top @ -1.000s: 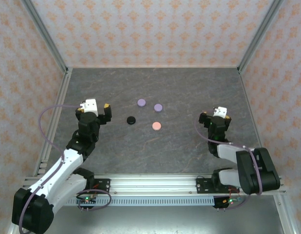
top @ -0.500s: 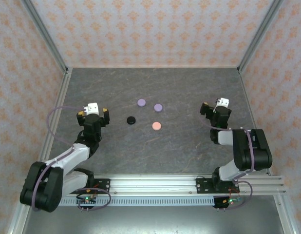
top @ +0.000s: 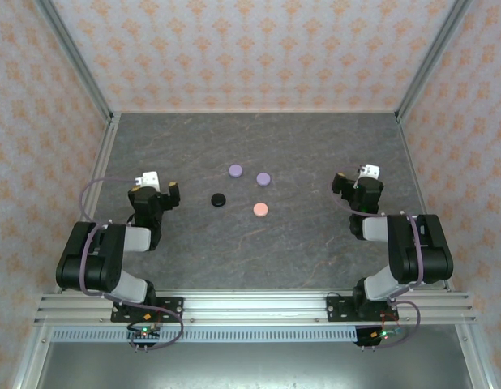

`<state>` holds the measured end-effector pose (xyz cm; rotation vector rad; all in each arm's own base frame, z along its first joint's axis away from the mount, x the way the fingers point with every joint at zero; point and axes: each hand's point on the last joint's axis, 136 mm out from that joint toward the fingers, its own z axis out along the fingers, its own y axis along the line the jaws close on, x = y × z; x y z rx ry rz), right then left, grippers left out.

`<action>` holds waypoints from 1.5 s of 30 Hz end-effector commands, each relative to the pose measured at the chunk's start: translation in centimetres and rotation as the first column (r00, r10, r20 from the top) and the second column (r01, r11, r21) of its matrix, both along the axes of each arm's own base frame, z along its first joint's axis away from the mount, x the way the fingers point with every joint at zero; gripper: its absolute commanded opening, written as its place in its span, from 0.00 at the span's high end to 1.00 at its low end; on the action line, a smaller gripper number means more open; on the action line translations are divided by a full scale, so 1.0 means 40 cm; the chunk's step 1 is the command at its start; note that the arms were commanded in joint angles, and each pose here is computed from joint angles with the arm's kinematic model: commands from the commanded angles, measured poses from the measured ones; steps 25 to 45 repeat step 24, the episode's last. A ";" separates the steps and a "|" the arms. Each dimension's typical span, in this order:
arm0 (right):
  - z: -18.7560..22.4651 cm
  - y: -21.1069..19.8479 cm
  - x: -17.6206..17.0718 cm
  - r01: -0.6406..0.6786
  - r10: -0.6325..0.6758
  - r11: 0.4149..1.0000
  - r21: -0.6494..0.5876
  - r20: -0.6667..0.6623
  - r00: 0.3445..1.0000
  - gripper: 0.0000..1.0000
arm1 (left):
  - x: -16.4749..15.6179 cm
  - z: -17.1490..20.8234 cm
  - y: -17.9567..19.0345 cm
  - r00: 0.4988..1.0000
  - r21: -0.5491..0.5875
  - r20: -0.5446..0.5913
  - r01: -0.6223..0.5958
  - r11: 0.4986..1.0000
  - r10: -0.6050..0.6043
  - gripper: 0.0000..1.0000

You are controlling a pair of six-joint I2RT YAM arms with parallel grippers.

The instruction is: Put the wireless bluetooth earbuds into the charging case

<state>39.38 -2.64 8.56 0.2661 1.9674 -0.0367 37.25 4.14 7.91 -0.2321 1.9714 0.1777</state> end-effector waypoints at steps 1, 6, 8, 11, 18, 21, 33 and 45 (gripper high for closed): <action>0.004 0.000 0.001 0.001 -0.001 1.000 0.015 0.007 1.000 0.01 | 0.047 0.038 -0.026 0.999 -0.009 0.019 0.041 0.999 -0.041 0.00; 0.004 0.003 0.001 -0.004 0.004 1.000 0.006 0.004 1.000 0.01 | 0.048 0.038 -0.029 0.999 0.010 0.013 0.033 0.999 -0.033 0.00; 0.006 0.004 0.001 -0.002 0.002 1.000 0.004 0.005 1.000 0.01 | 0.048 0.037 -0.031 0.999 0.020 0.007 0.032 0.999 -0.032 0.00; 0.006 0.003 0.002 0.000 0.000 1.000 0.003 0.005 1.000 0.01 | 0.049 0.037 -0.033 0.999 0.021 0.007 0.033 0.999 -0.033 0.00; 0.004 0.002 0.004 0.002 -0.002 1.000 0.001 -0.001 1.000 0.01 | 0.049 0.039 -0.032 0.999 0.023 0.008 0.033 0.999 -0.033 0.00; 0.004 0.003 0.004 0.000 0.000 1.000 0.001 -0.001 1.000 0.01 | 0.049 0.038 -0.032 0.999 0.024 0.007 0.033 0.999 -0.033 0.00; 0.005 0.003 0.002 0.000 0.000 1.000 0.001 0.002 1.000 0.01 | 0.050 0.039 -0.034 0.999 0.026 0.006 0.034 0.999 -0.034 0.00; 0.005 0.003 0.002 0.000 0.000 1.000 0.001 0.002 1.000 0.01 | 0.050 0.039 -0.034 0.999 0.026 0.006 0.034 0.999 -0.034 0.00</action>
